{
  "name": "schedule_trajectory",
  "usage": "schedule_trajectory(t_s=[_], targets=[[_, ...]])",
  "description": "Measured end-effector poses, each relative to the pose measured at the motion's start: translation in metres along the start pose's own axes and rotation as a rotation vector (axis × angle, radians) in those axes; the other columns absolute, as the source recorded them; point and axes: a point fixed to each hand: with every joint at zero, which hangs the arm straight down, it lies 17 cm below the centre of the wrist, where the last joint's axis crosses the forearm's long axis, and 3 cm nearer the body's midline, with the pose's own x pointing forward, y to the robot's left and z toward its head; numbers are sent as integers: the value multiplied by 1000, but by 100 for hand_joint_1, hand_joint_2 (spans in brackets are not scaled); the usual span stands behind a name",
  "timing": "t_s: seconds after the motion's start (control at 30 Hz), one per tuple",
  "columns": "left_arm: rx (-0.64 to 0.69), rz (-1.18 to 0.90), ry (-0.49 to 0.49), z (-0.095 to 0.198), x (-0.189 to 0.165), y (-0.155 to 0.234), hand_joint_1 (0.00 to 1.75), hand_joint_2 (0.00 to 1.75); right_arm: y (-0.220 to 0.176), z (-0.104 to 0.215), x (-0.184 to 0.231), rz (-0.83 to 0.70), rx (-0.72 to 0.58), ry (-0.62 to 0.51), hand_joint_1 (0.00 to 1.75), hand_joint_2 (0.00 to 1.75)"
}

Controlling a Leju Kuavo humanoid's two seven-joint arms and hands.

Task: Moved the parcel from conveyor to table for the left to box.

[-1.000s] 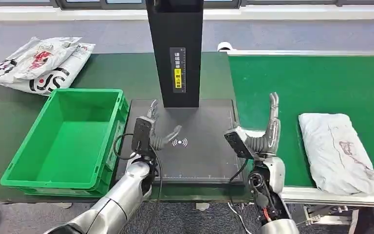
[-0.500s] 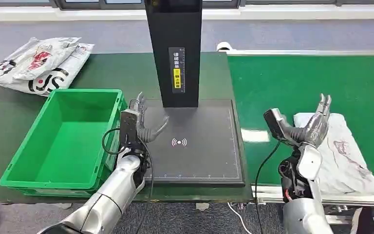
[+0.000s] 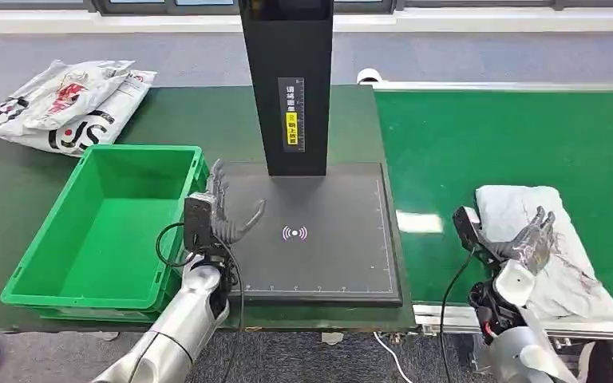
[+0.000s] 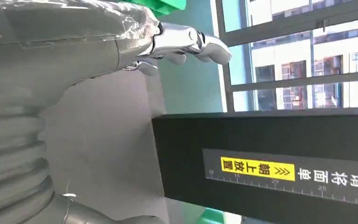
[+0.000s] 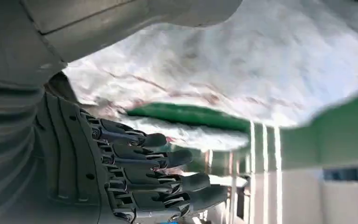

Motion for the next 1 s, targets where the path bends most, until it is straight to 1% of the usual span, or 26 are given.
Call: schedule_trajectory(t_s=[0.1, 0.23, 0.3, 0.43, 0.47, 0.5, 0.53, 0.63, 0.73, 0.87, 1.0], targets=[[11, -2, 2, 4, -3, 6, 0, 175, 17, 6, -12, 70, 65, 47, 0, 175], [12, -5, 4, 7, -4, 10, 0, 175, 35, 15, -24, 174, 147, 80, 0, 175], [1, -5, 3, 7, -4, 8, 0, 175, 49, 22, -38, 261, 222, 121, 0, 175], [-6, -2, 3, 7, -3, 7, 0, 175, 58, 28, -49, 351, 268, 131, 0, 175], [-8, -1, 2, 6, -3, 6, 0, 175, 61, 29, -53, 376, 286, 141, 91, 175], [-11, 0, 2, 6, -3, 6, 0, 175, 65, 33, -59, 413, 318, 156, 91, 175], [-14, 2, 1, 6, -3, 5, 0, 175, 69, 36, -62, 443, 349, 162, 175, 175], [-12, 3, -1, 3, -2, 7, 0, 175, 76, 41, -68, 493, 410, 167, 175, 175], [-4, 3, 0, 4, -4, 11, 0, 175, 76, 39, -68, 504, 417, 159, 175, 175], [-2, -3, 1, 4, -6, 13, 0, 175, 72, 35, -63, 499, 404, 146, 175, 175], [3, -10, 1, 4, -6, 17, 0, 175, 66, 29, -54, 462, 354, 120, 175, 175]])
